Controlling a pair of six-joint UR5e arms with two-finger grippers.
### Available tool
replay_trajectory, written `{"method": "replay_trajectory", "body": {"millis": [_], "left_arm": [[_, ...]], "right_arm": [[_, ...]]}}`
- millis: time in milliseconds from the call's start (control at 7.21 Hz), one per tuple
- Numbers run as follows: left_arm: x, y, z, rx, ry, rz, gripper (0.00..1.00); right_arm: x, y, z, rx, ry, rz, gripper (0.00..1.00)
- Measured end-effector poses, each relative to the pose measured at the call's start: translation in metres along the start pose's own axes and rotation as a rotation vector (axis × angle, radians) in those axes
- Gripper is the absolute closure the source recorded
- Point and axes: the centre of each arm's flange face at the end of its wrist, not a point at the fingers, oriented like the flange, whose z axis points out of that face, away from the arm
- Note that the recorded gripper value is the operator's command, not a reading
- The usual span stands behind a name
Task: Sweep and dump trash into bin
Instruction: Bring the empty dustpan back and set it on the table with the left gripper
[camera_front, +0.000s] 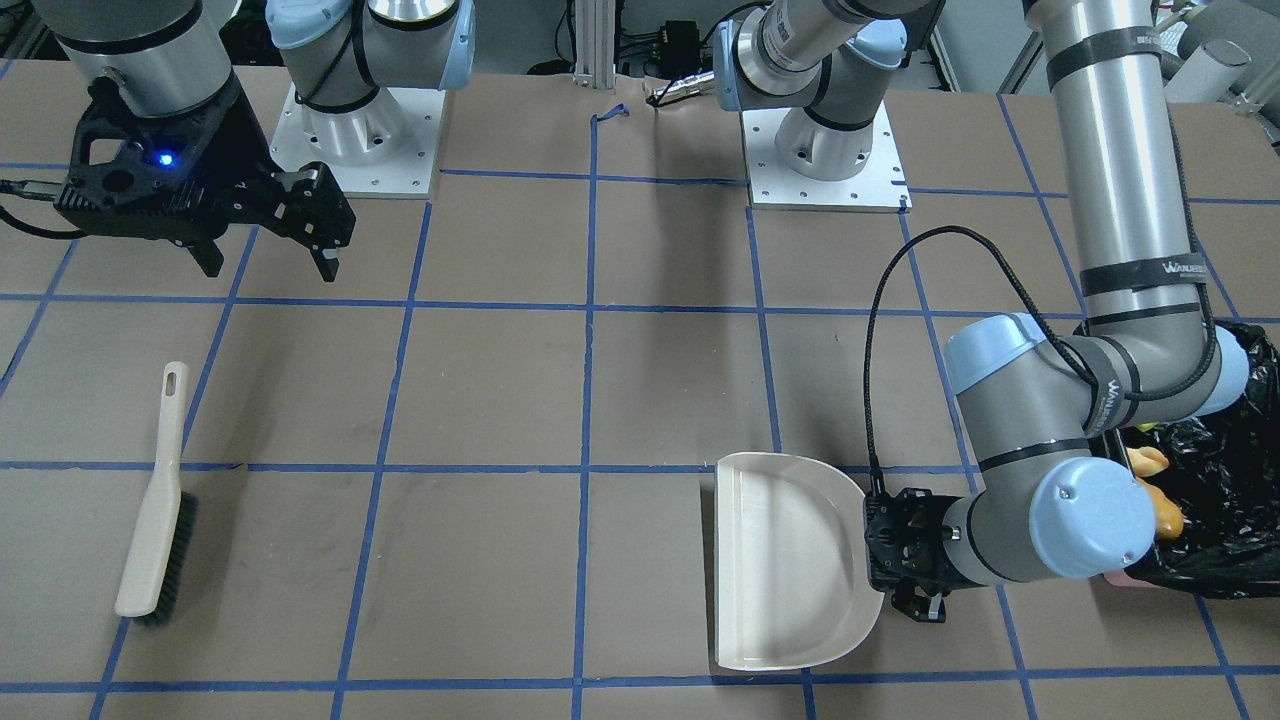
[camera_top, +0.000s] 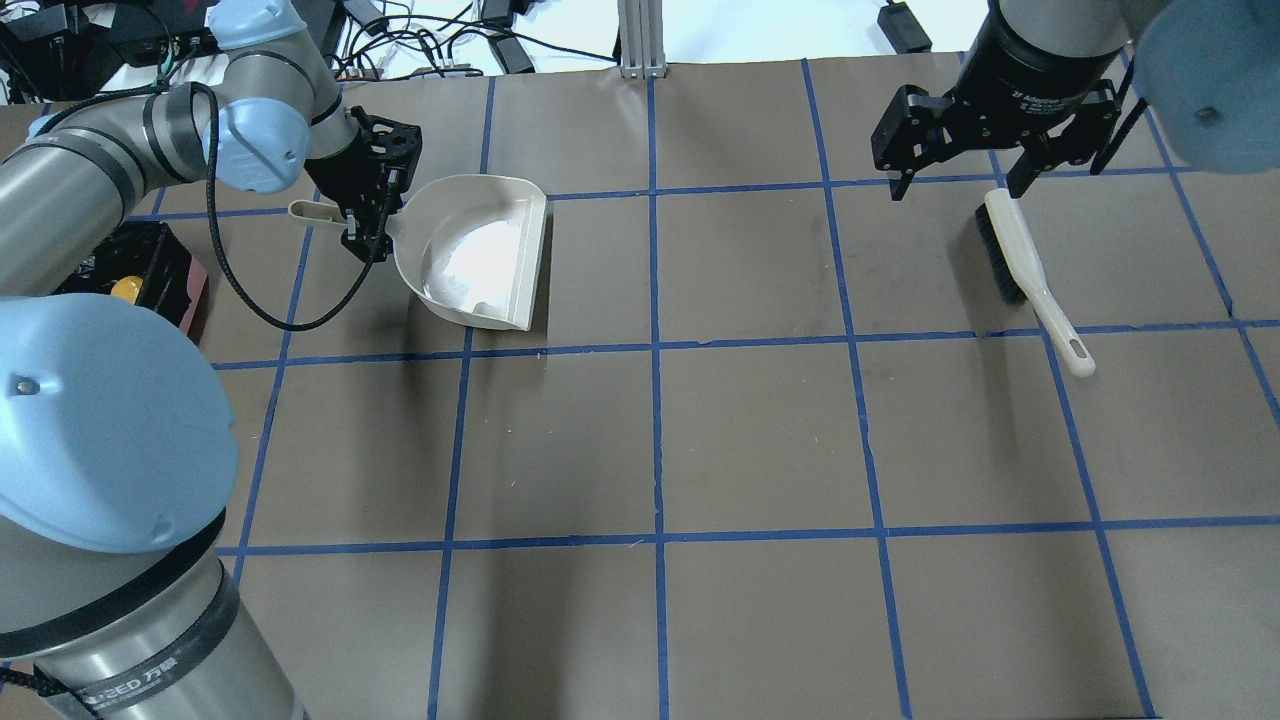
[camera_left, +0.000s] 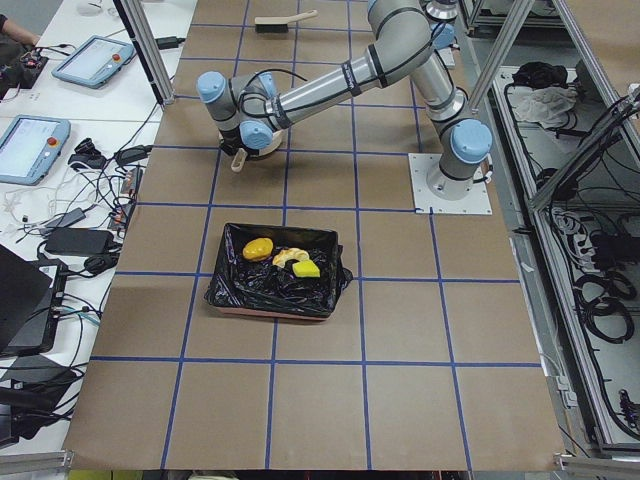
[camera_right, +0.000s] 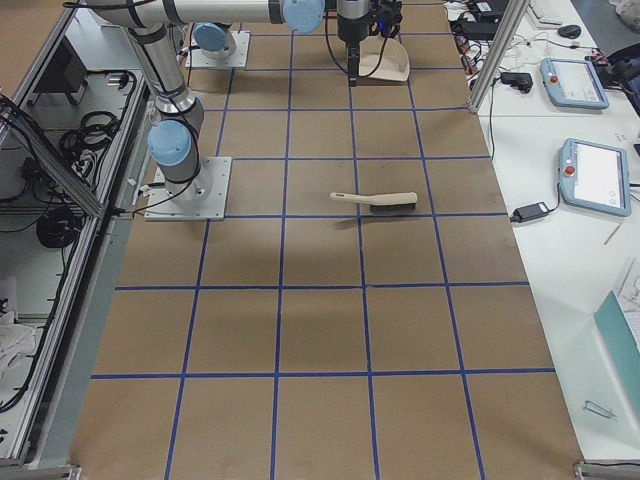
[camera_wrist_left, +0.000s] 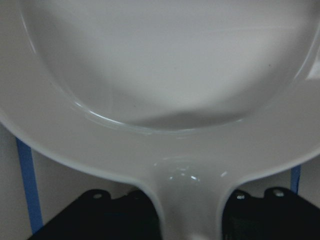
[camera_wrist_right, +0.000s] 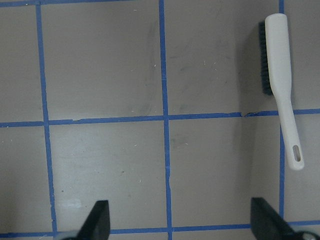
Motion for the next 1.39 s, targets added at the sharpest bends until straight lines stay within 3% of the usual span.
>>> {"method": "replay_trajectory", "body": {"millis": [139, 278, 416, 971, 1388], "left_arm": [[-0.001, 0.003, 0.002, 0.001, 0.0, 0.001, 0.76], [-0.001, 0.004, 0.003, 0.001, 0.001, 0.001, 0.47], [-0.001, 0.004, 0.004, 0.0, 0.002, 0.0, 0.0], [0.001, 0.008, -0.003, -0.04, 0.0, -0.015, 0.0], [0.015, -0.001, -0.068, 0.01, -0.097, -0.104, 0.0]], "right_arm": [[0.0, 0.001, 0.001, -0.001, -0.001, 0.0, 0.0], [0.0, 0.002, 0.003, -0.002, -0.001, 0.0, 0.0], [0.0, 0.002, 0.003, -0.002, -0.001, 0.0, 0.0], [0.0, 0.002, 0.003, -0.002, -0.001, 0.0, 0.0], [0.0, 0.002, 0.003, -0.003, -0.001, 0.0, 0.0]]}}
